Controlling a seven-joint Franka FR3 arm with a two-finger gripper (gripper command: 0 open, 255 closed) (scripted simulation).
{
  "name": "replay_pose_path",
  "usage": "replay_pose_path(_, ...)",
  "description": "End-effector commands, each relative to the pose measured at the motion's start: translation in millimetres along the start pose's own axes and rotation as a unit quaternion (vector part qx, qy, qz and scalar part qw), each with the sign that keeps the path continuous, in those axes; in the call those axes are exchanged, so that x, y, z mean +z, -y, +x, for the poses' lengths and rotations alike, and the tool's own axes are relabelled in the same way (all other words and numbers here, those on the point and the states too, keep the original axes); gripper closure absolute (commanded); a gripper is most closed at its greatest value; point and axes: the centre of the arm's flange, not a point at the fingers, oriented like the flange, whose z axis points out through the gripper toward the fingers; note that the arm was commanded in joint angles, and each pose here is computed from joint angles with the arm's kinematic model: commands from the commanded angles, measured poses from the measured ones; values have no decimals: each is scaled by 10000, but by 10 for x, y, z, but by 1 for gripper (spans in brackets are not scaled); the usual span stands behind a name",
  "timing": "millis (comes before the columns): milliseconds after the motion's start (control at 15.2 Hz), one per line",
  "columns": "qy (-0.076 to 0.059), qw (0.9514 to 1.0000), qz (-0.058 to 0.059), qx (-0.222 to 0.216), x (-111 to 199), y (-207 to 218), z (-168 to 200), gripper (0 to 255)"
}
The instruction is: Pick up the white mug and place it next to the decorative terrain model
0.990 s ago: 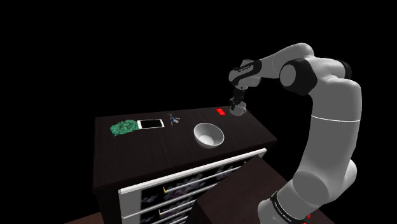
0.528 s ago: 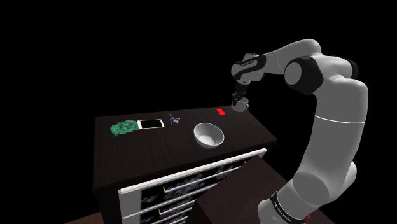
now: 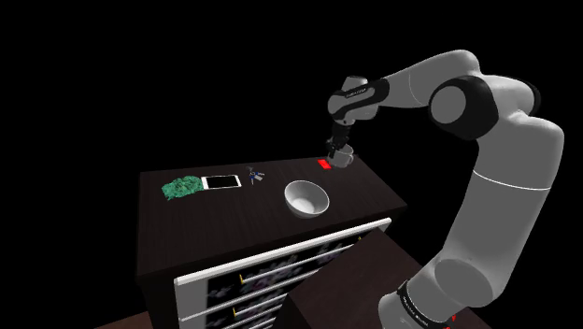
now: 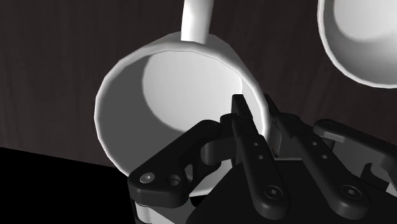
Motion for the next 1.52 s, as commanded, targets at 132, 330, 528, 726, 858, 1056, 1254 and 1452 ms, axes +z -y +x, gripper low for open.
replay_pose_path(132,-5,10000,-1,7,-14,527,8,255)
replay_pose_path(330,-5,10000,-1,7,-35,923,7,255)
replay_pose_path(528,-5,10000,-1,7,-57,1318,6,255)
replay_pose_path(726,-5,10000,-1,7,-78,1714,5,255)
replay_pose_path(858,-5,10000,-1,7,-92,1978,4,255)
replay_pose_path(1056,-5,10000,-1,7,-113,2373,3,255)
replay_pose_path(1254,-5,10000,-1,7,-134,2769,2,255)
replay_pose_path(1452,-5,10000,-1,7,-155,3164,1,255)
